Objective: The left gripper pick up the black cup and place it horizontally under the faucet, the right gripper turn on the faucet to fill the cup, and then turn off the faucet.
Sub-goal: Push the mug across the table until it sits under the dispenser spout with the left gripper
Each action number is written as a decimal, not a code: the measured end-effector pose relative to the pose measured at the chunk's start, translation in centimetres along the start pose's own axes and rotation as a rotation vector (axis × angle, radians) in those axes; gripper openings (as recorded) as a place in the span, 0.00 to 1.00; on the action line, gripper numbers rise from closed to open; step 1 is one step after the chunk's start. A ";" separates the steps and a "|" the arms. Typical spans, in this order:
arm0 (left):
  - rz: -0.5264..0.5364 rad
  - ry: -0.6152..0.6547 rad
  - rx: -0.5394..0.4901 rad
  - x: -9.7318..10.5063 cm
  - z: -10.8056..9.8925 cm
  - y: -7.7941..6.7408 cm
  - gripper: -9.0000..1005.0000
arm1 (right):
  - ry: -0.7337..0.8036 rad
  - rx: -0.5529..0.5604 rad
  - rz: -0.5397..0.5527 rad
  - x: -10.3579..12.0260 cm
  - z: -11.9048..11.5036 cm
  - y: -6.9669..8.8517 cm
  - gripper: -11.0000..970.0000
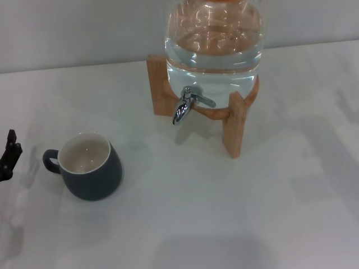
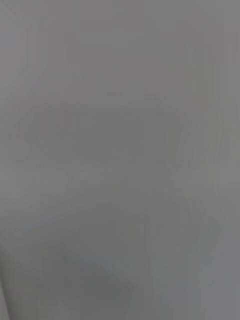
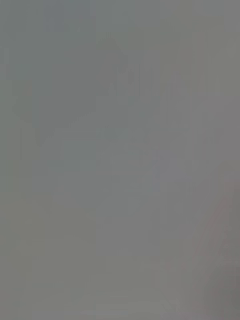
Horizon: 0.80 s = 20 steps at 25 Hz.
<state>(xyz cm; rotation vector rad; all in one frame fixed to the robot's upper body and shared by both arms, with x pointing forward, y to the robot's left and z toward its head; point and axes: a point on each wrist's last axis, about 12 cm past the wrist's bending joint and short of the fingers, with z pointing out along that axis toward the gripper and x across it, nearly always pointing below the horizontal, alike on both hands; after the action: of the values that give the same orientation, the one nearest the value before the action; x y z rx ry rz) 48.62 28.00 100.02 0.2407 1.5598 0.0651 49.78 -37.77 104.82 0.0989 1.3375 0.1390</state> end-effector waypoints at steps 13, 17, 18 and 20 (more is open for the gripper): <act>-0.006 0.024 0.004 0.6 -1.4 -0.6 0.86 | 0.013 -0.004 -0.007 0.1 0.4 0.0 0.87; 0.004 0.036 0.009 0.8 -1.8 -0.9 0.86 | 0.013 -0.009 -0.010 0.0 0.5 0.0 0.87; 0.005 0.038 0.014 0.8 -1.9 -1.0 0.86 | 0.014 -0.011 -0.011 0.0 0.5 0.0 0.87; 0.004 0.044 0.027 1.0 -2.1 -1.3 0.86 | 0.017 -0.017 -0.012 0.1 0.5 0.1 0.87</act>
<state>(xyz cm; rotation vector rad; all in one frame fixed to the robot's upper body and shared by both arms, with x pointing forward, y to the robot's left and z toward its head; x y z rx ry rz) 46.42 27.14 98.84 0.2651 1.6052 0.0532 50.28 -37.66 104.89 0.0760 1.3536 0.1413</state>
